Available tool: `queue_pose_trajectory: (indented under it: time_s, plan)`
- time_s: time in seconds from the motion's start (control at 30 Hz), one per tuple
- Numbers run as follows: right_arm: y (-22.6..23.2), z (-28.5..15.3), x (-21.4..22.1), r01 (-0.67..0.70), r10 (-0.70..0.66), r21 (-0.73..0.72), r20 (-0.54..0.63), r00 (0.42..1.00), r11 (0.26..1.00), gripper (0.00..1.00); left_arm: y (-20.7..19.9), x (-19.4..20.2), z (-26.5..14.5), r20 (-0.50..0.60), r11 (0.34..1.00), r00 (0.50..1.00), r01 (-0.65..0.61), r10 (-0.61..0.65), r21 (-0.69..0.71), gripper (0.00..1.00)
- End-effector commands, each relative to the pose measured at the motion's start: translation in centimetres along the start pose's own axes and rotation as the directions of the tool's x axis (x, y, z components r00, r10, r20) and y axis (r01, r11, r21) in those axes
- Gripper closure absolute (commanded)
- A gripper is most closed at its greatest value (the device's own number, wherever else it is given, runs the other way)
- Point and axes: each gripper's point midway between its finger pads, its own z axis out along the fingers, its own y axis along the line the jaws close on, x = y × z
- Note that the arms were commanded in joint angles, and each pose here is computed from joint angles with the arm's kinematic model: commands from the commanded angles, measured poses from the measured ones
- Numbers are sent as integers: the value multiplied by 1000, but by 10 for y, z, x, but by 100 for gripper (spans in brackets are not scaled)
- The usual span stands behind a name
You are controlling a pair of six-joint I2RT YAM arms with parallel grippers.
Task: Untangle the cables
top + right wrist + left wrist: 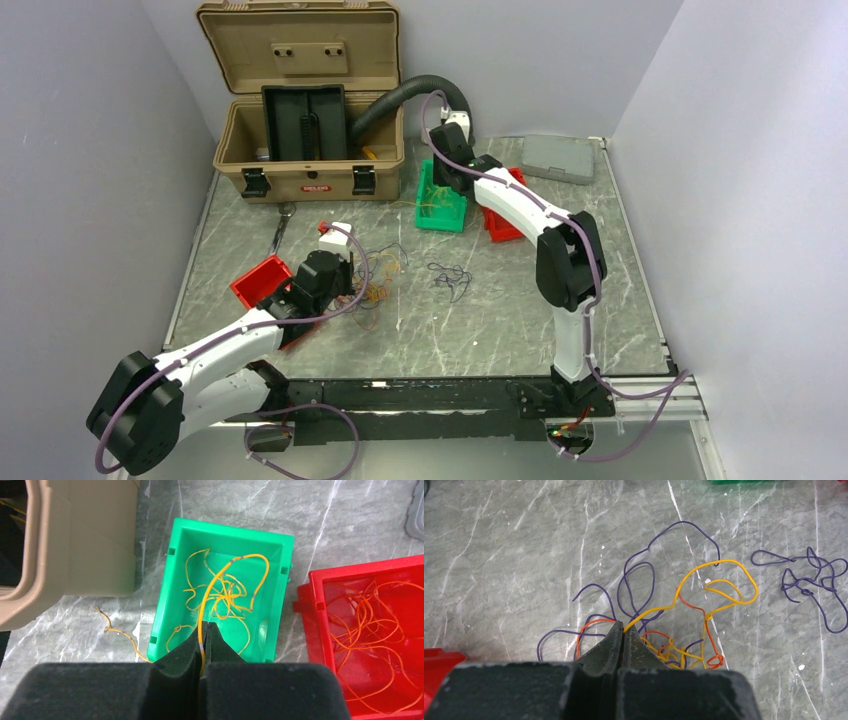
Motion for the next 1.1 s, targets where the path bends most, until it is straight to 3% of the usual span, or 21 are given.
queue_pose_trajectory:
  time_s: [0.0, 0.3, 0.6, 1.07]
  plan:
    - [3, -45, -72, 2, 3, -28, 166, 986, 1000, 100, -1, -11, 0, 38, 1000, 999, 12, -12, -5, 100]
    - [9, -131, -151, -2, 44, -132, 316, 948, 991, 100, -1, -13, -1, 45, 1000, 999, 14, -14, -4, 100]
    - [-16, -186, -205, 2, 25, -60, 450, 893, 998, 100, -1, -13, -2, 48, 1000, 999, 14, -14, -1, 100]
    - [-40, -135, -172, 125, -194, 201, 375, 906, 972, 100, 1, -11, -1, 43, 1000, 999, 9, -9, -11, 100]
